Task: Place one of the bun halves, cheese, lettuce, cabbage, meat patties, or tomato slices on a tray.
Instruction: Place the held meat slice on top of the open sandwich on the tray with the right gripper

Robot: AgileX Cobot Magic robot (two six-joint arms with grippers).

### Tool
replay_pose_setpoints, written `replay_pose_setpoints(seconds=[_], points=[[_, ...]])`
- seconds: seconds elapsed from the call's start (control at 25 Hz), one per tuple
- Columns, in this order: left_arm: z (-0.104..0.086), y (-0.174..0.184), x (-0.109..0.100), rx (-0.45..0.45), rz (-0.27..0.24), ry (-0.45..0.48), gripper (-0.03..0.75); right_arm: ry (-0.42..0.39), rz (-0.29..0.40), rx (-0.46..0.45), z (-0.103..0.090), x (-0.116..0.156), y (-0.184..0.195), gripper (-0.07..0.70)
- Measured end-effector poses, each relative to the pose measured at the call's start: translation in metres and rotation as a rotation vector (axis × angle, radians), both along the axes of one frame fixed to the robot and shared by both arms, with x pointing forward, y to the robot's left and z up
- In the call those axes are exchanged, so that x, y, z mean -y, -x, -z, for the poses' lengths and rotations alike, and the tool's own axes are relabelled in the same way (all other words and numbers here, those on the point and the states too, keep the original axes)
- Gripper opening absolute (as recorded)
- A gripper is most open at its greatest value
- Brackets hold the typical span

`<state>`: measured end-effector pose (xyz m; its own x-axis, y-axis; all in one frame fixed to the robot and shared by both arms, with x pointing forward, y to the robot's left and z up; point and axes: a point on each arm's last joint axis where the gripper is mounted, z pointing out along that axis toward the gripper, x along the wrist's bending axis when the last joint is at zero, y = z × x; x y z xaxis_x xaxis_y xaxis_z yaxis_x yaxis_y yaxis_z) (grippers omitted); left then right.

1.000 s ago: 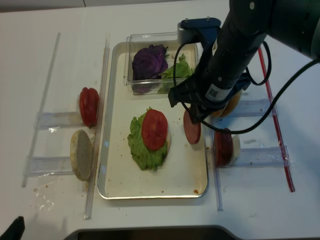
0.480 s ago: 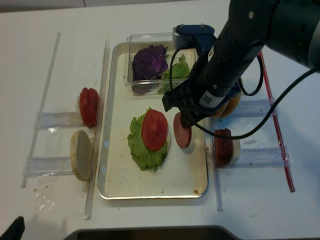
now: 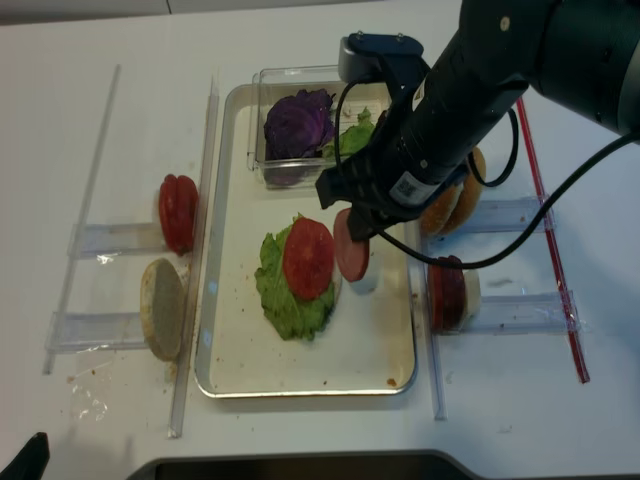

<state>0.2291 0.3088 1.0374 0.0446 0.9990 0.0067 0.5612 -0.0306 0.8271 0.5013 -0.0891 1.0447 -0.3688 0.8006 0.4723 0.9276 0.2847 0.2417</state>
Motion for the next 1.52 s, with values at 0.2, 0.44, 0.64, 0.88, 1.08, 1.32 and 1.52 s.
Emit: replay_pose_setpoints(seconds=[0.2,0.44,0.64,0.88,1.08,1.32,1.52], points=[[0.000,0.000,0.000,0.000,0.000,0.000,0.440,-0.056,-0.030,0.001,-0.003,-0.004,0.002,0.081],[0.000,0.000,0.000,0.000,0.000,0.000,0.440,-0.087,-0.019,-0.023,0.010,-0.004,0.007,0.081],[0.000,0.000,0.000,0.000,0.000,0.000,0.440,-0.157,-0.020,-0.043,0.024,-0.006,0.013,0.081],[0.000,0.000,0.000,0.000,0.000,0.000,0.440,-0.201,-0.027,-0.010,0.031,-0.007,0.014,0.081],[0.000,0.000,0.000,0.000,0.000,0.000,0.440,-0.268,0.002,0.003,0.028,0.002,0.005,0.081],[0.000,0.000,0.000,0.000,0.000,0.000,0.440,-0.382,-0.005,0.027,0.020,0.015,-0.006,0.081],[0.000,0.000,0.000,0.000,0.000,0.000,0.440,-0.467,-0.044,-0.021,0.027,0.008,-0.009,0.081]])
